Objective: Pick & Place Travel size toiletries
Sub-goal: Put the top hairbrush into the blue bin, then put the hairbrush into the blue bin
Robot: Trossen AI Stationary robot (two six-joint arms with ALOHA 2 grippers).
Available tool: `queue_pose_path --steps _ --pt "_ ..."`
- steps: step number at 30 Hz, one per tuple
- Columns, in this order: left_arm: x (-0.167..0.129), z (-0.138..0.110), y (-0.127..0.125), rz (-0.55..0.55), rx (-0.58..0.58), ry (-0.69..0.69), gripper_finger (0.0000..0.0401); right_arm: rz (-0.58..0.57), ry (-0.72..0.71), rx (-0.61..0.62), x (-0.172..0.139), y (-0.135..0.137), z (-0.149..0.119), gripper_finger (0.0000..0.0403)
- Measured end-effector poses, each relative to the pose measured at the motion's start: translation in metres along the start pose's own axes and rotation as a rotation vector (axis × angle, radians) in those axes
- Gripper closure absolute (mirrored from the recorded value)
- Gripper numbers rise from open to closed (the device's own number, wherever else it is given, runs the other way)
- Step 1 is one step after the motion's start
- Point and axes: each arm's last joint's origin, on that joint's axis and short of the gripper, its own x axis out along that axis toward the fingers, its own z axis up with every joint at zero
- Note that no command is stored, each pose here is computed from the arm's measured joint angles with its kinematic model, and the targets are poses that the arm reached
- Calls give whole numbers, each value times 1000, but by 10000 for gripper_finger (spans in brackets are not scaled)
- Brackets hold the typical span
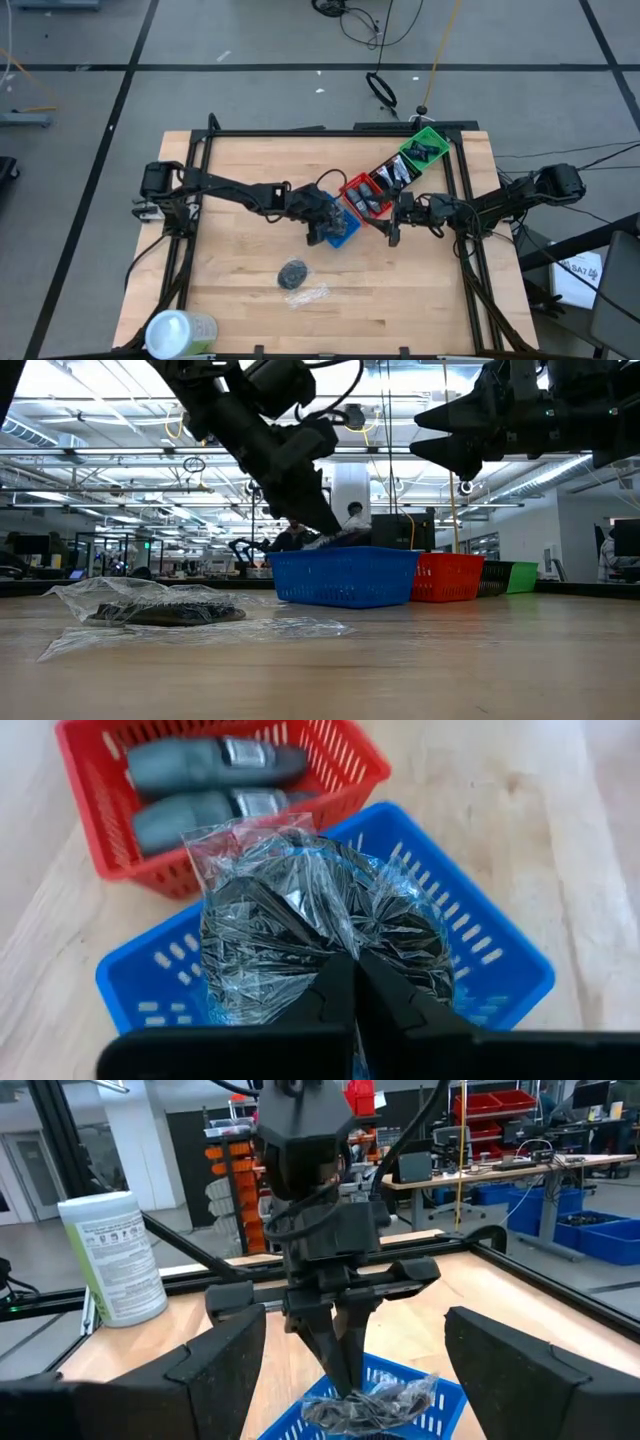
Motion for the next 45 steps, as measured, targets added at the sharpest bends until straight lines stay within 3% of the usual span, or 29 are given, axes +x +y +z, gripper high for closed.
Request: queue_pose_path --steps 6,15,21,24,26,29,31,34,37,45 --pt "-3 -2 3 74 -1 28 366 -5 25 -6 0 -1 -2 110" --pt "-10 2 2 107 5 7 250 -6 29 -14 0 -1 -3 110" --pt "-56 10 -12 83 43 31 205 -7 30 -15 0 -1 -3 110" --pt "-87 12 -31 39 42 30 202 -7 36 -16 0 -1 -4 110" --pt "-105 6 -48 66 2 52 203 -8 39 -18 0 -1 -4 110" --pt "-122 -12 -75 156 -24 204 212 -9 42 -22 0 -1 -4 110" --pt "-125 -22 -91 158 -76 301 221 -9 41 -24 0 -1 -4 110" --pt "-123 -24 -122 91 -120 326 235 -8 33 -23 0 -1 -3 110" --pt "-113 -31 -149 70 -73 374 249 -9 29 -22 0 -1 -3 110" --pt "-63 -42 -174 122 -73 471 277 -10 36 -27 0 -1 -3 110"
